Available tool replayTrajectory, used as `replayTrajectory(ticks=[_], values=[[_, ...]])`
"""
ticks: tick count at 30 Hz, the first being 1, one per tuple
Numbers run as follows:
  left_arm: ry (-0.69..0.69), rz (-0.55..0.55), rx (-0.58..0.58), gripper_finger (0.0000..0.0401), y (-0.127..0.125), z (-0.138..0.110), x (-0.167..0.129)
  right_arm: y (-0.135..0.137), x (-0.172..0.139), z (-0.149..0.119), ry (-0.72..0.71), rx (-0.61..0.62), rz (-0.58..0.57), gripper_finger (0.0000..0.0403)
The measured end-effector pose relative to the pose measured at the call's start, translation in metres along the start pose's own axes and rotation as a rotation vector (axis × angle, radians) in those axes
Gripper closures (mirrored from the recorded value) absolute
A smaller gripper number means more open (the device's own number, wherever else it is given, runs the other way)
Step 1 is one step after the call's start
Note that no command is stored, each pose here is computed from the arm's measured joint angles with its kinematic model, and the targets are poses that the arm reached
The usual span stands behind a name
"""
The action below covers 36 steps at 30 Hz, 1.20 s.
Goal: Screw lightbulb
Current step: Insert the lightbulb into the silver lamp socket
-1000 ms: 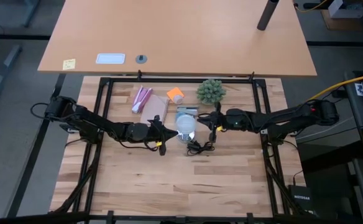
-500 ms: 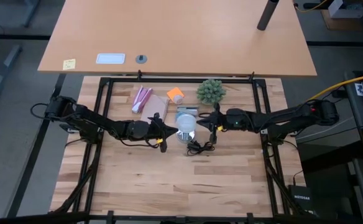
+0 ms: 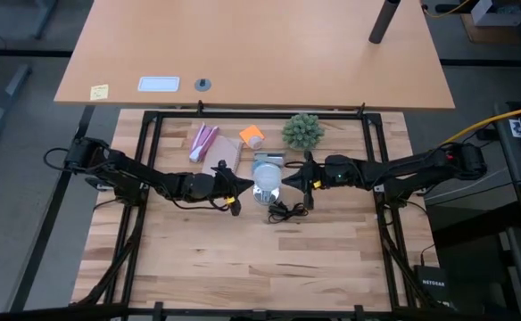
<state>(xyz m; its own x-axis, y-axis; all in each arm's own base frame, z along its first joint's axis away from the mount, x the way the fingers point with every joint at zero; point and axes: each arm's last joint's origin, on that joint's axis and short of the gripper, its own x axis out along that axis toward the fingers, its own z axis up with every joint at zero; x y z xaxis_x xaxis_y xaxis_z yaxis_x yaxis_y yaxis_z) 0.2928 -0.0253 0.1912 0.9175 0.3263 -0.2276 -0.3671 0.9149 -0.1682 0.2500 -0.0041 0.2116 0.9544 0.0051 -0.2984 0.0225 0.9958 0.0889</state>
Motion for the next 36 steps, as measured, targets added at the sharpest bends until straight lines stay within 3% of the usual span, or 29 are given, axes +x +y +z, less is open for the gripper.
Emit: replayTrajectory(ticks=[9, 22, 27, 32, 36], values=[[-0.011, 0.042, -0.029, 0.0401, 0.004, 0.001, 0.002, 0.002, 0.000, 0.002, -0.016, -0.001, 0.052, 0.0387], [-0.003, 0.033, 0.009, 0.0401, 0.001, 0.005, -0.005, 0.002, -0.005, 0.011, -0.092, -0.019, 0.030, 0.0387], [0.016, 0.010, 0.017, 0.0401, -0.005, 0.007, -0.014, 0.001, -0.014, 0.020, -0.144, -0.069, -0.034, 0.0387], [0.009, -0.051, 0.057, 0.0401, -0.017, 0.006, -0.020, -0.005, -0.017, 0.022, -0.159, -0.128, -0.239, 0.0387], [-0.005, -0.110, 0.049, 0.0401, -0.023, 0.004, -0.020, -0.007, -0.010, 0.016, -0.123, -0.145, -0.282, 0.0387]])
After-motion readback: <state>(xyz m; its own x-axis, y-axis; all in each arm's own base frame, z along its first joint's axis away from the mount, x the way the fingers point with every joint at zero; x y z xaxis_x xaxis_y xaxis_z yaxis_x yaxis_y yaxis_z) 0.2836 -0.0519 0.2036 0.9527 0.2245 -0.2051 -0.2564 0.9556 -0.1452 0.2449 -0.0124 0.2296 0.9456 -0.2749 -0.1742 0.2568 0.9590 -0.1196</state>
